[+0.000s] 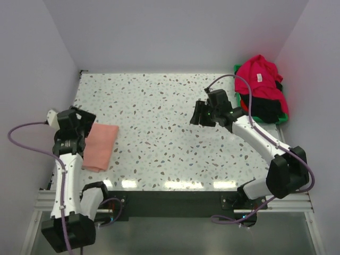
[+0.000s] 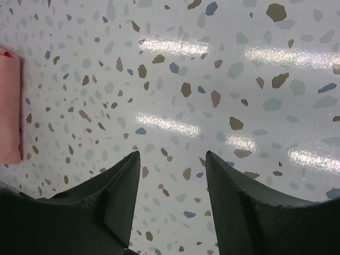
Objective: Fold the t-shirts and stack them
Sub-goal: Reset both grippers
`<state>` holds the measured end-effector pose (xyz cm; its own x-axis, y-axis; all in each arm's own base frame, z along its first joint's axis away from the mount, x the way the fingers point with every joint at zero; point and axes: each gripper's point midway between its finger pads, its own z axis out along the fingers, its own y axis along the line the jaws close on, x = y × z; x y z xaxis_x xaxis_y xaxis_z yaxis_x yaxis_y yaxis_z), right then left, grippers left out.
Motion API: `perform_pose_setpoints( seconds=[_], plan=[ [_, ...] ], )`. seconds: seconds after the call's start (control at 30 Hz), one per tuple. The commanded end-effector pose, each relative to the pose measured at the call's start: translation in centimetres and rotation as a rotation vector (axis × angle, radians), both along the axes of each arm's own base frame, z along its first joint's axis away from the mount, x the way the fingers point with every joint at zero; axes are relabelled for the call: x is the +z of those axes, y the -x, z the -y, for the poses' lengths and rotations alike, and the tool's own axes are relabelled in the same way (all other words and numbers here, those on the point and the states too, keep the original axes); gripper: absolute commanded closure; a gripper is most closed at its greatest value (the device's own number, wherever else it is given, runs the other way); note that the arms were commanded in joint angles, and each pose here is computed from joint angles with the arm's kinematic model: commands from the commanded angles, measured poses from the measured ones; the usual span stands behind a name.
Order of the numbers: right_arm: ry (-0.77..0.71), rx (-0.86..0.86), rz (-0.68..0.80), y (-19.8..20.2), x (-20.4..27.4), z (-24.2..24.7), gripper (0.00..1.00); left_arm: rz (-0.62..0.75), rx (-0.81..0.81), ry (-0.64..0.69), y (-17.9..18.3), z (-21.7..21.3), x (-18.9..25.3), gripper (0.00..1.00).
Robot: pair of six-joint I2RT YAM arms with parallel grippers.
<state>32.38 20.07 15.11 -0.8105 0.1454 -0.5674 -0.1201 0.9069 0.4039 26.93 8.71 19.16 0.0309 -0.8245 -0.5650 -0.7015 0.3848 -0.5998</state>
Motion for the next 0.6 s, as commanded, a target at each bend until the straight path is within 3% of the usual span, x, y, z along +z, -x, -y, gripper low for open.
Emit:
perform_pose_setpoints(
  seconds=[0.0,0.23,0.37,0.57],
  plan=[
    [-0.021,0.023,0.066,0.1,2.6,-0.2,0.44,0.063,-0.285,-0.062,-3.8,6.3,0.9,0.00],
    [-0.009,-0.006,0.129,0.2,4.4,0.8,0.38,0.035,-0.627,-0.122,-6.1,19.0,-0.5,0.00],
    [-0.007,-0.033,0.153,0.7,4.6,1.6,0.33,0.010,-0.864,-0.173,-5.3,27.4,-1.1,0.00],
    [-0.004,-0.066,0.178,2.1,4.6,2.9,0.31,0.040,-1.121,-0.143,-4.3,33.4,-2.0,0.00]
  ],
)
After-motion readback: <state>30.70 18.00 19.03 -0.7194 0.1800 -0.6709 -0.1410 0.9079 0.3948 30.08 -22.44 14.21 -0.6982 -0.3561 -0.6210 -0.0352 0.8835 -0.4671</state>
